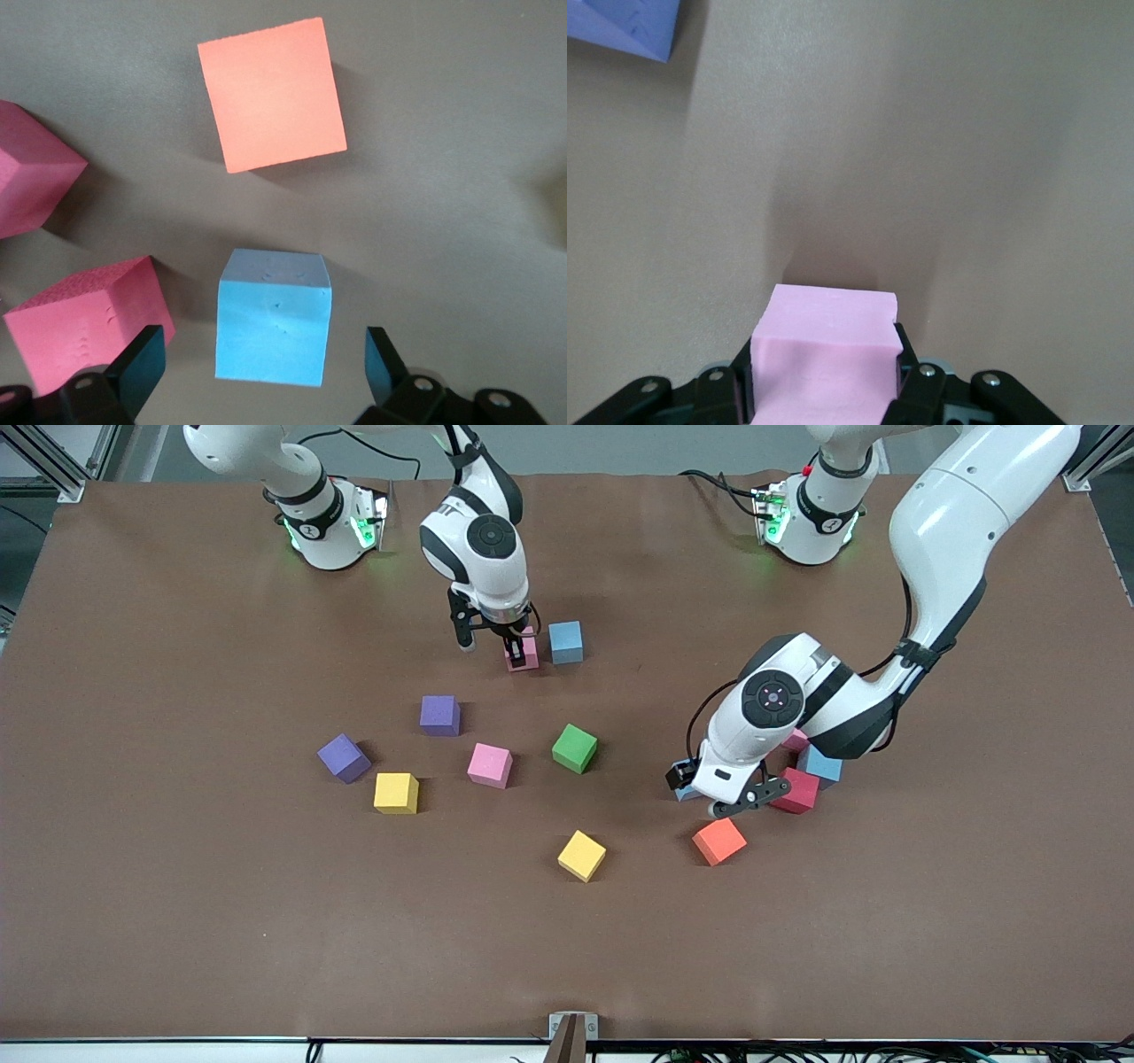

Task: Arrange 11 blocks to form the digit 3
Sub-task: 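Reach the left gripper to the second light blue cube and grasp it, then lift and carry the blue cube toward the placed cubes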

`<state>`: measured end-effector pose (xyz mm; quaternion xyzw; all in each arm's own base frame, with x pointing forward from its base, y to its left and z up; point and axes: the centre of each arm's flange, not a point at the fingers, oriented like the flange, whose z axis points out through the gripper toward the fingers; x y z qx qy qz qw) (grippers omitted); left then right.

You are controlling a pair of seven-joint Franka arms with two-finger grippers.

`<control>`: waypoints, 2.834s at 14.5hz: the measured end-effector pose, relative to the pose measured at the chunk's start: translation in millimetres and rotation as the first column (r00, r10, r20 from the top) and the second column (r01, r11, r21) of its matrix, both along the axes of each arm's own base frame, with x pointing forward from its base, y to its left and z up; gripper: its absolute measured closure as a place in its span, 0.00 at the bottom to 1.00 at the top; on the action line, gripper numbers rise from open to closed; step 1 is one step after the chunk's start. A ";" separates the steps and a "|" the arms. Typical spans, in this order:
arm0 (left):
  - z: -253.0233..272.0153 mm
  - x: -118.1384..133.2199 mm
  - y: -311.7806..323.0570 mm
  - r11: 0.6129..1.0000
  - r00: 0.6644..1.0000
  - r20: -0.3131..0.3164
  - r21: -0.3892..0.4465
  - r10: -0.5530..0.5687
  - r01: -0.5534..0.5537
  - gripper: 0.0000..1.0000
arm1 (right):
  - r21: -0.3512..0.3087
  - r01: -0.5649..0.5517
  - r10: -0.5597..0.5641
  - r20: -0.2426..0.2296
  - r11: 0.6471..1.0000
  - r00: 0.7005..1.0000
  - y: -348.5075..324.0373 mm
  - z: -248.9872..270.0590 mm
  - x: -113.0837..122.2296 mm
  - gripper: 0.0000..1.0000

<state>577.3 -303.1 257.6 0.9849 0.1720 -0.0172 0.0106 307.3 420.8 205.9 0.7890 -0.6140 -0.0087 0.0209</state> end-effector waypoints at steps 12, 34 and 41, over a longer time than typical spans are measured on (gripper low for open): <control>-47.1 -4.2 -5.9 1.000 1.000 0.003 0.018 -0.017 0.017 0.16 | 0.000 0.005 -0.005 0.004 1.000 1.000 15.1 -2.9 -2.3 0.44; -20.7 -123.8 -87.4 0.819 0.821 -0.025 0.084 0.571 -0.567 0.43 | 0.003 -0.005 0.005 0.007 1.000 1.000 26.4 -3.0 -12.8 0.44; -18.0 -177.2 -115.8 0.616 0.617 -0.029 0.124 0.786 -0.778 0.43 | 0.003 -0.006 0.006 0.007 1.000 1.000 26.8 -3.0 -13.2 0.44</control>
